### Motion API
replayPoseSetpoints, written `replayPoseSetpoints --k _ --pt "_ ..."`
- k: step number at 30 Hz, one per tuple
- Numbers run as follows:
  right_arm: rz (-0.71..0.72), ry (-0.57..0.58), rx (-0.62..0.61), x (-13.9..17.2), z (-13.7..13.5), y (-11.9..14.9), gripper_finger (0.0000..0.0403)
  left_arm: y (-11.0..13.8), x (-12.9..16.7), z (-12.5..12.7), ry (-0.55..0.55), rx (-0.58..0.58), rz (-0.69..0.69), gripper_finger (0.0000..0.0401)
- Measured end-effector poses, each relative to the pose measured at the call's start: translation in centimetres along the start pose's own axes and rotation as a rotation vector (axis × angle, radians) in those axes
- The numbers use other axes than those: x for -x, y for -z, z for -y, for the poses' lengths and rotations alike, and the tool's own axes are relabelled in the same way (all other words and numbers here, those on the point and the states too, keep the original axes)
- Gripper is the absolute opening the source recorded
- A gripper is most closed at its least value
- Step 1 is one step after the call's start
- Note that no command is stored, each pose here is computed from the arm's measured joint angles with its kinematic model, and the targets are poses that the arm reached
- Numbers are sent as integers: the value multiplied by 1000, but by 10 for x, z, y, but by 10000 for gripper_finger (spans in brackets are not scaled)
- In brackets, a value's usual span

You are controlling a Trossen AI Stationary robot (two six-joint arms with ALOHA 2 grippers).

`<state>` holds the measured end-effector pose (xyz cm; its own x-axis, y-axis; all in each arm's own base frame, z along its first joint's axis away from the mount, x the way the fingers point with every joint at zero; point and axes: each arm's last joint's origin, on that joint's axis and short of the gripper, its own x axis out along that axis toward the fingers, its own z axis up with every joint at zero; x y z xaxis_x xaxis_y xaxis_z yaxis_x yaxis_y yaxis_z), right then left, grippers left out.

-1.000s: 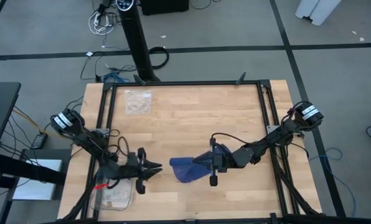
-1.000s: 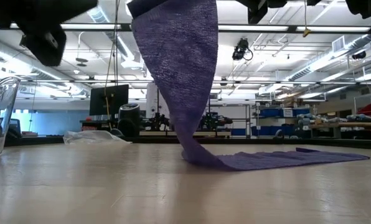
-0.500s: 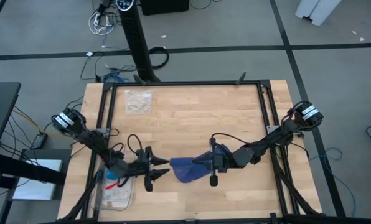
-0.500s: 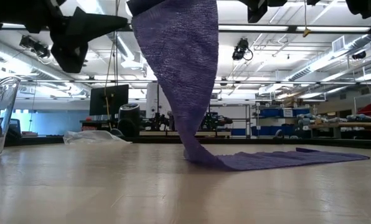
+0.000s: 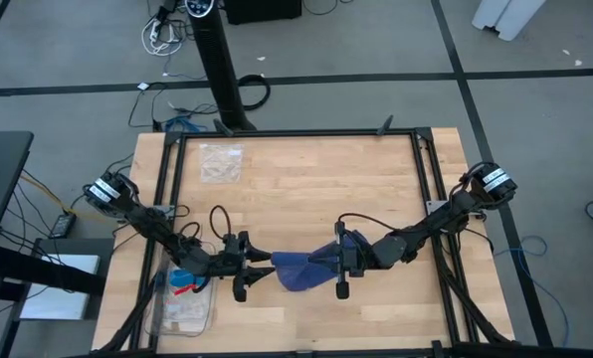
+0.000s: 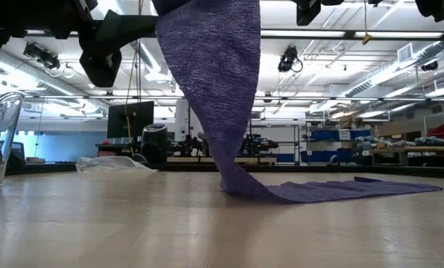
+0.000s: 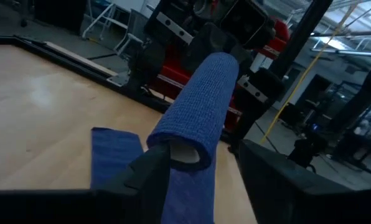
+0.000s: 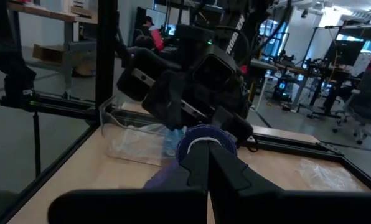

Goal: Roll bandage
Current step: Roll the blue bandage

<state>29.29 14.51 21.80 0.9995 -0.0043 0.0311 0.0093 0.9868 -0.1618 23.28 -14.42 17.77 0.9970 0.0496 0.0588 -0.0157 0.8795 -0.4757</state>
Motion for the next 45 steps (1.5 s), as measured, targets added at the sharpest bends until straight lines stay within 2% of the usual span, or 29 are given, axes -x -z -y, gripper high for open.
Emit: replayPoseSetpoints --k 5,10,20,28,31,36,38,42,45 --pt "2 -4 -1 0 0 0 0 -3 -3 -2 4 -2 9 193" --pt "22 -44 -12 0 1 -2 0 -6 -16 4 26 -85 4 165" --pt "17 -45 -6 0 -1 -2 0 -5 -21 5 16 -174 14 86" --pt "-7 -10 2 -1 1 1 4 -10 -14 18 87 -268 89 17" --pt "-16 50 1 -1 3 1 8 -11 -12 19 50 -307 111 16" --pt "-37 181 -20 -1 7 1 21 -15 -10 19 -118 -393 161 16" --pt "-40 216 -19 0 8 1 29 -19 -9 19 -142 -441 187 16" --pt "-76 206 10 1 6 6 42 -40 -9 28 -194 -502 263 16" --pt "-85 201 3 4 6 1 41 -48 -10 33 -227 -577 251 16"
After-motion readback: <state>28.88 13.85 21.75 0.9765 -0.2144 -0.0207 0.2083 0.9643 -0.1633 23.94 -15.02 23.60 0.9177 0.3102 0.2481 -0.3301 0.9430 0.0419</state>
